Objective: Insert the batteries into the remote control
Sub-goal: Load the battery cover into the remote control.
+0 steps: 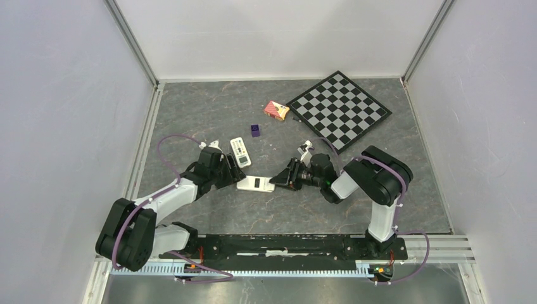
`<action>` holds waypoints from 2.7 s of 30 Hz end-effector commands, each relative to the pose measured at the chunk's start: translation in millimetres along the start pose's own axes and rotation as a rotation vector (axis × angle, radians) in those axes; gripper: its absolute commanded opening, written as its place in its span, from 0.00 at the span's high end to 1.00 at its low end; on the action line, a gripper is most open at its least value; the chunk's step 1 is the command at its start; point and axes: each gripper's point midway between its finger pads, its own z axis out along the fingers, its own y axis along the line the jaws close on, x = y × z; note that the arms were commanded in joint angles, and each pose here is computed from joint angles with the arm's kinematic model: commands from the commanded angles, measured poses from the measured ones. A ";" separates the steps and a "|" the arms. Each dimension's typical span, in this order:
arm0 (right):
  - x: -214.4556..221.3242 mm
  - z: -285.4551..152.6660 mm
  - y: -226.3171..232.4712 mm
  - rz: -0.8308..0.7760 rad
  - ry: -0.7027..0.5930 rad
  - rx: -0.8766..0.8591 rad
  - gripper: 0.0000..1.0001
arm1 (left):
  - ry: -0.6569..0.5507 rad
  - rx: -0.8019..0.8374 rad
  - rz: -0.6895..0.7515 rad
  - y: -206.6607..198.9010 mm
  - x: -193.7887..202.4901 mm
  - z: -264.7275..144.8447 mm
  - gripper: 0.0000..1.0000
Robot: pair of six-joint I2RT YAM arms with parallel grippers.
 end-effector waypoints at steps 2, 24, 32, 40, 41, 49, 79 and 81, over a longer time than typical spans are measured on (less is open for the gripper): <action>-4.9 0.1 -6.0 -0.059 0.007 0.062 0.56 | -0.036 -0.033 0.047 4.3 -13.2 -2.2 0.30; -10.5 5.3 -25.6 -0.214 -0.012 0.232 0.60 | 0.025 -0.024 0.044 7.4 1.3 7.4 0.35; -4.8 8.4 -35.7 -0.239 -0.003 0.305 0.63 | 0.075 0.004 0.016 8.6 17.7 13.9 0.39; 0.0 6.6 -48.4 -0.256 -0.017 0.389 0.74 | 0.092 0.030 -0.034 6.2 27.1 10.5 0.48; 0.4 6.9 -49.4 -0.259 -0.020 0.397 0.75 | 0.097 0.043 -0.044 4.5 29.4 10.2 0.49; 8.0 4.9 -54.9 -0.215 -0.073 0.461 0.80 | 0.108 0.072 -0.125 7.6 46.1 8.9 0.57; 9.8 -8.7 -53.7 -0.427 -0.060 0.558 0.43 | 0.017 -0.046 -0.110 28.7 33.7 -11.5 0.35; 9.7 -10.5 -56.8 -0.440 -0.057 0.564 0.47 | 0.016 -0.054 -0.109 30.4 33.7 -13.0 0.34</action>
